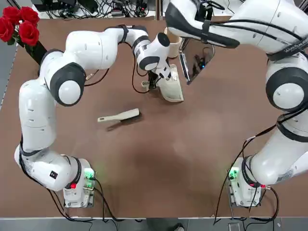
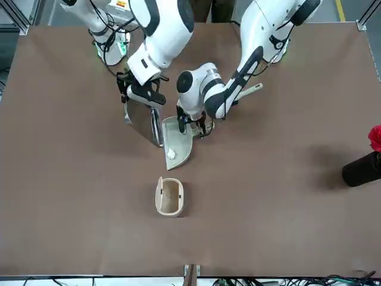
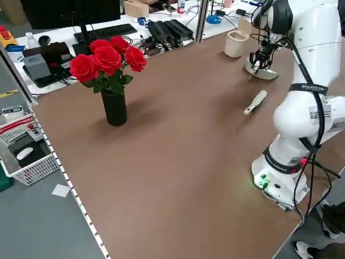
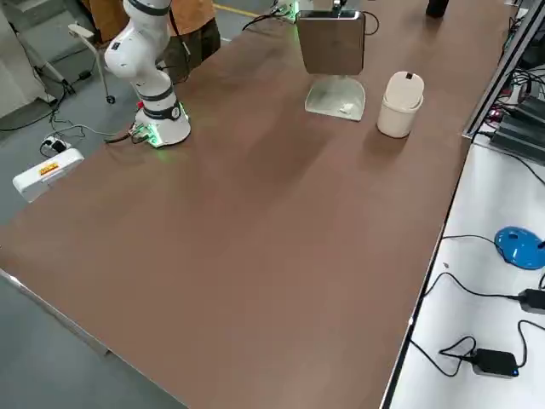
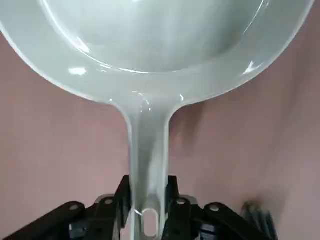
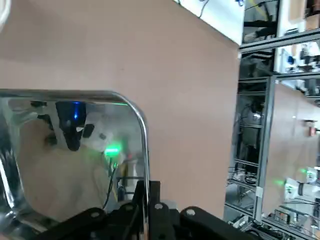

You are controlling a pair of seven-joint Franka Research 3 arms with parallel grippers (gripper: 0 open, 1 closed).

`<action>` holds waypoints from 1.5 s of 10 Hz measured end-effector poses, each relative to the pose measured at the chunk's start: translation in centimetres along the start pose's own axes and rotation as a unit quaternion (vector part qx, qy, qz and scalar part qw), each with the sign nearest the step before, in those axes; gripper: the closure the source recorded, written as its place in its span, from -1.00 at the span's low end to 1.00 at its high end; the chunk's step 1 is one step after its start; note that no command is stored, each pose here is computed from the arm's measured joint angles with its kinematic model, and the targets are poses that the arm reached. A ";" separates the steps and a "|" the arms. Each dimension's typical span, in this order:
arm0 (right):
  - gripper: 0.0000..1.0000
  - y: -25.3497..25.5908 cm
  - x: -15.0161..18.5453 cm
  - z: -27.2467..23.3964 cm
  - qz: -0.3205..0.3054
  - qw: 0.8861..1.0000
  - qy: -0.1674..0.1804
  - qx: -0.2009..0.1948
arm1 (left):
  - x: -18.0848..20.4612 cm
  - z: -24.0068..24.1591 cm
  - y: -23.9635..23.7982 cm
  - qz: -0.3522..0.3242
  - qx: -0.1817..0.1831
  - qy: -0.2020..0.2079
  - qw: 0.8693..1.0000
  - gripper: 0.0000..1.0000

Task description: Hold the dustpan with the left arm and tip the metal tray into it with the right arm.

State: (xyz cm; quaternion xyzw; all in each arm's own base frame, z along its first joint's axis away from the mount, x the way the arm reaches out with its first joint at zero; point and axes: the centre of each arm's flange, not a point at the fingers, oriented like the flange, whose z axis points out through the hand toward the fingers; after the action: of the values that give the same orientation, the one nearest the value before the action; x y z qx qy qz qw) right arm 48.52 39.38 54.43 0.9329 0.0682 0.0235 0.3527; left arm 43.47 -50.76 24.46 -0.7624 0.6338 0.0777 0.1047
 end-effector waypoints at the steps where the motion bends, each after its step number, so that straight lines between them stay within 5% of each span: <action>1: 0.90 1.1 0.4 0.0 -0.008 1.000 -0.002 0.020 | -0.5 -0.6 0.1 -0.002 0.004 -0.008 1.000 0.36; 4: 0.90 5.5 3.1 2.2 -0.013 0.995 -0.025 0.096 | -2.9 -3.2 0.5 -0.017 0.020 -0.012 1.000 0.36; 7: 0.90 13.9 6.3 6.5 0.023 0.978 -0.055 0.202 | -6.7 -6.0 0.3 -0.038 0.026 -0.011 0.999 0.36; 15: 0.90 28.8 4.3 26.9 0.051 0.921 -0.080 0.379 | -20.3 -11.5 -9.8 -0.097 0.025 0.009 0.995 0.36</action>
State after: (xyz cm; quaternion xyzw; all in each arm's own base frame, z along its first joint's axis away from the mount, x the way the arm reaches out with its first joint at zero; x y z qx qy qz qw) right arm 58.41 1.06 53.28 0.9979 -0.0045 -0.0605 -0.0242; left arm 49.22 -32.74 41.26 -0.8183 0.5594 0.0439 0.1251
